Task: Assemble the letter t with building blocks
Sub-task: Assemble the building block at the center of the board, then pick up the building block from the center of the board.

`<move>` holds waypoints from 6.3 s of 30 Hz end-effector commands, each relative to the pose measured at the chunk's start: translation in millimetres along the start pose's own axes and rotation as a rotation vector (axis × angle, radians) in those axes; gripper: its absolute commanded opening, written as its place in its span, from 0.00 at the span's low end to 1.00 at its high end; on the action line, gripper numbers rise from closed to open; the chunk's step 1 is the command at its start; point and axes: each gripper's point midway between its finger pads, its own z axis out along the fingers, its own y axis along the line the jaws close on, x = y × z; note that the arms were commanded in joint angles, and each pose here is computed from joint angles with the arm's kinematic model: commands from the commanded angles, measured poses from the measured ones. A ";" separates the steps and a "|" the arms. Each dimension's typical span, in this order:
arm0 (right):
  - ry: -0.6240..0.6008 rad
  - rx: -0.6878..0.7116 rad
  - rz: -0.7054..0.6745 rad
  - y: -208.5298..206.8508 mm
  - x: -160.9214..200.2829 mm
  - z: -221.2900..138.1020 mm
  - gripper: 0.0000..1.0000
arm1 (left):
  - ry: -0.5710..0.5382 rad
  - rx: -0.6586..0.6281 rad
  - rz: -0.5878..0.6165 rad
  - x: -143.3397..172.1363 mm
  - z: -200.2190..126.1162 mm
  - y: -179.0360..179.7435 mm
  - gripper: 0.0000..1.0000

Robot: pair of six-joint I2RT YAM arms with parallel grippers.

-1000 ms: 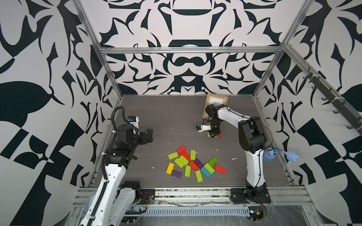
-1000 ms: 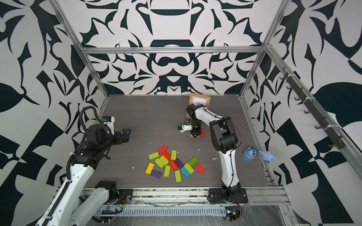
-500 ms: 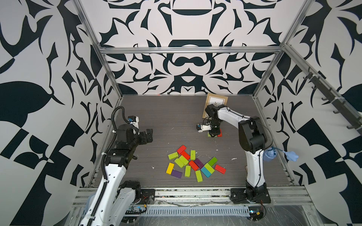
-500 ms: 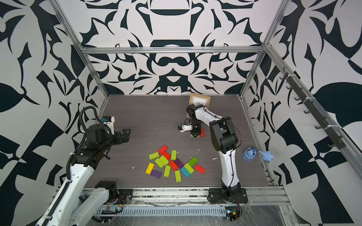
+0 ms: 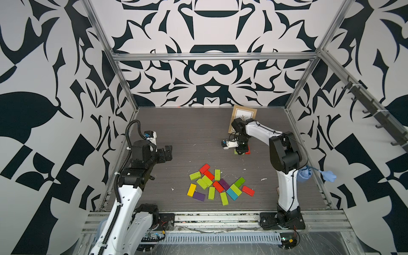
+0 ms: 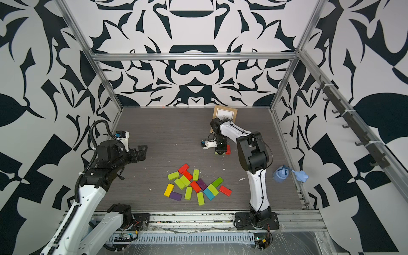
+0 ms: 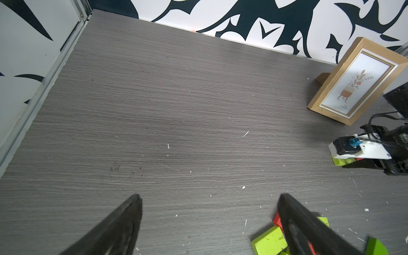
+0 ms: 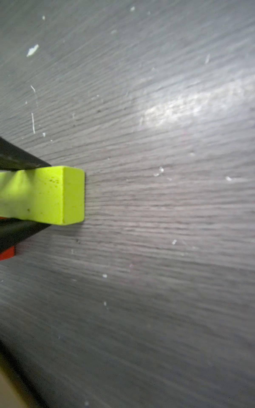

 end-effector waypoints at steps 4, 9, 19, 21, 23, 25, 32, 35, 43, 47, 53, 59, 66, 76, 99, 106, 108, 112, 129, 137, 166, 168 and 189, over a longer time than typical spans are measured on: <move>0.023 0.030 -0.001 -0.9 10.0 -6.6 0.30 | -0.001 0.003 0.001 -2.2 -2.9 -1.5 1.00; 0.025 0.029 -0.004 -0.8 10.2 -6.0 0.30 | 0.000 0.001 0.001 -1.8 -2.8 -1.1 1.00; 0.023 0.039 -0.007 -2.0 10.5 -8.8 0.29 | -0.002 0.002 0.002 -2.7 -2.7 -1.4 1.00; 0.025 0.038 -0.006 -1.5 11.2 -8.5 0.29 | 0.000 0.001 0.001 -2.0 -2.5 -1.1 1.00; 0.024 0.039 -0.006 -1.4 11.1 -8.8 0.30 | -0.001 0.001 0.001 -2.5 -2.7 -1.2 1.00; 0.022 0.042 -0.005 -1.7 11.1 -9.6 0.30 | -0.002 0.003 0.002 -2.5 -2.7 -1.6 1.00; 0.012 0.053 -0.008 -2.1 9.7 -12.8 0.30 | -0.002 0.002 0.002 -2.6 -3.0 -1.4 1.00; 0.010 0.053 -0.007 -2.2 9.6 -12.3 0.31 | 0.000 0.002 0.002 -1.8 -2.8 -1.3 1.00; 0.004 0.052 0.006 -2.3 8.4 -11.1 0.35 | 0.002 -0.001 0.000 -1.1 -3.0 -0.7 1.00; -0.001 0.048 0.012 -1.4 7.5 -11.0 0.37 | 0.001 -0.001 0.000 -1.7 -3.3 -0.8 1.00; -0.016 0.033 0.019 1.2 5.1 -12.0 0.42 | -0.001 0.001 0.001 -1.7 -3.9 -1.1 1.00; -0.030 0.032 0.018 2.1 1.1 -15.3 0.43 | -0.001 0.000 0.000 -1.7 -4.5 -0.9 1.00; -0.059 0.044 0.024 1.7 -4.4 -23.0 0.47 | -0.002 0.000 -0.001 -1.6 -4.9 -0.9 1.00; -0.157 0.093 0.033 2.7 -16.7 -55.1 0.56 | -0.002 0.010 -0.003 -0.4 -5.7 -2.5 1.00; -0.333 0.337 0.103 60.1 -34.1 -151.6 0.58 | -0.022 0.040 -0.024 -3.3 -7.7 -7.7 1.00; -0.217 0.282 0.122 121.3 -24.2 -98.8 0.57 | -0.048 0.064 -0.027 -7.0 -7.9 -11.6 1.00; -0.211 0.242 0.127 138.3 -22.9 -85.1 0.57 | -0.041 0.064 -0.027 -6.5 -7.5 -11.8 1.00; -0.163 0.164 0.152 166.9 -11.6 -62.2 0.55 | -0.028 0.054 -0.024 -5.5 -7.8 -10.6 1.00; -0.109 0.062 0.110 187.6 -8.9 -25.8 0.58 | -0.020 0.079 -0.031 -3.0 -6.6 -14.2 1.00; -0.077 0.027 0.093 191.2 -12.7 -14.2 0.59 | -0.020 0.080 -0.032 -2.8 -7.3 -14.6 1.00; -0.118 -0.015 0.034 188.3 -31.4 -2.3 0.59 | -0.012 0.065 -0.021 -2.5 -8.0 -12.3 1.00; -0.123 -0.022 0.029 188.6 -33.1 -1.9 0.60 | -0.011 0.065 -0.018 -2.6 -8.0 -12.4 1.00; -0.069 -0.034 0.007 185.6 -27.6 4.0 0.29 | -0.021 0.057 -0.016 -3.9 -10.3 -11.1 1.00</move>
